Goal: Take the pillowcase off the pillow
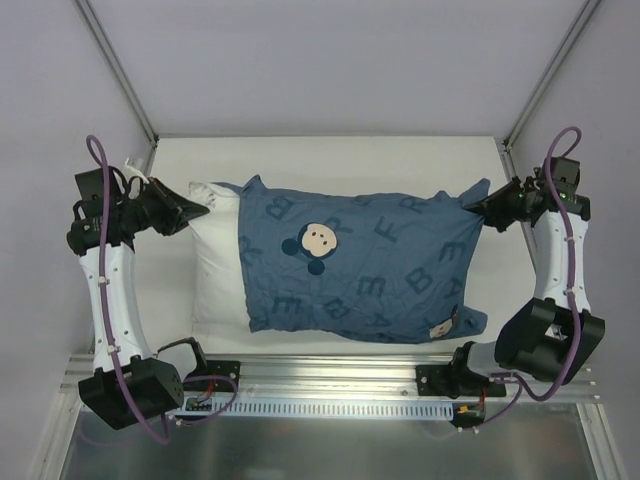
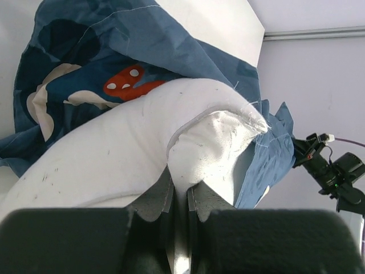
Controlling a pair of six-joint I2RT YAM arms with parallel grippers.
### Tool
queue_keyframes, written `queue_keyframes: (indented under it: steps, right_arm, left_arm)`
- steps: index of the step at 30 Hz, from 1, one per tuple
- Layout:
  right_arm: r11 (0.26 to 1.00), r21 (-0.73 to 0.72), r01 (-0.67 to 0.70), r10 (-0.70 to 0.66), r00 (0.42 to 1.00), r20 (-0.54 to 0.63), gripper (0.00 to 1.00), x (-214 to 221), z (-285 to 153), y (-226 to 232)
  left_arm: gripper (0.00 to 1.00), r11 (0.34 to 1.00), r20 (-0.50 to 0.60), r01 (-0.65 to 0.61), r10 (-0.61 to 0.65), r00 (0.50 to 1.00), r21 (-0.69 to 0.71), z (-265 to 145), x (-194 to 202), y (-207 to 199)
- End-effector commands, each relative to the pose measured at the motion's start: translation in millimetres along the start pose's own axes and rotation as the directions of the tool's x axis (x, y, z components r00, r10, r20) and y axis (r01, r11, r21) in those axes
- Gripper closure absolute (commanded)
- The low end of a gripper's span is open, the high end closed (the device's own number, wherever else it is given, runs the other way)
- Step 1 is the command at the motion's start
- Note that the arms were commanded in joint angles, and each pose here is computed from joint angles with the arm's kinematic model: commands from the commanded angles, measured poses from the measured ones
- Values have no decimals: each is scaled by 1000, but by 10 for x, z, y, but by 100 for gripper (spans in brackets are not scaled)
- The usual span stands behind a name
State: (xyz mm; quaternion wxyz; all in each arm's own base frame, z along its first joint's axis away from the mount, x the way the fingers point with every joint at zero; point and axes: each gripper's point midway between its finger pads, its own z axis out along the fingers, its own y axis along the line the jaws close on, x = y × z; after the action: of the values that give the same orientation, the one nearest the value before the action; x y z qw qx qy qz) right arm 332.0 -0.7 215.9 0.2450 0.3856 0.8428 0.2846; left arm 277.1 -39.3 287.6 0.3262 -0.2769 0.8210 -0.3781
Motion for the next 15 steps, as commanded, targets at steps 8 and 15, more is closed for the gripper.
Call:
queue_keyframes:
  steps: [8,15]
  right_arm:
    - [987,-6,160,-134,846,515,99,-912,-1053,434]
    - [990,18,137,-130,879,459,99,-835,-808,216]
  left_arm:
    - [100,994,288,-85,102,952,-72,-294,-581,-28]
    - [100,994,279,-80,97,955,-71,-278,-539,3]
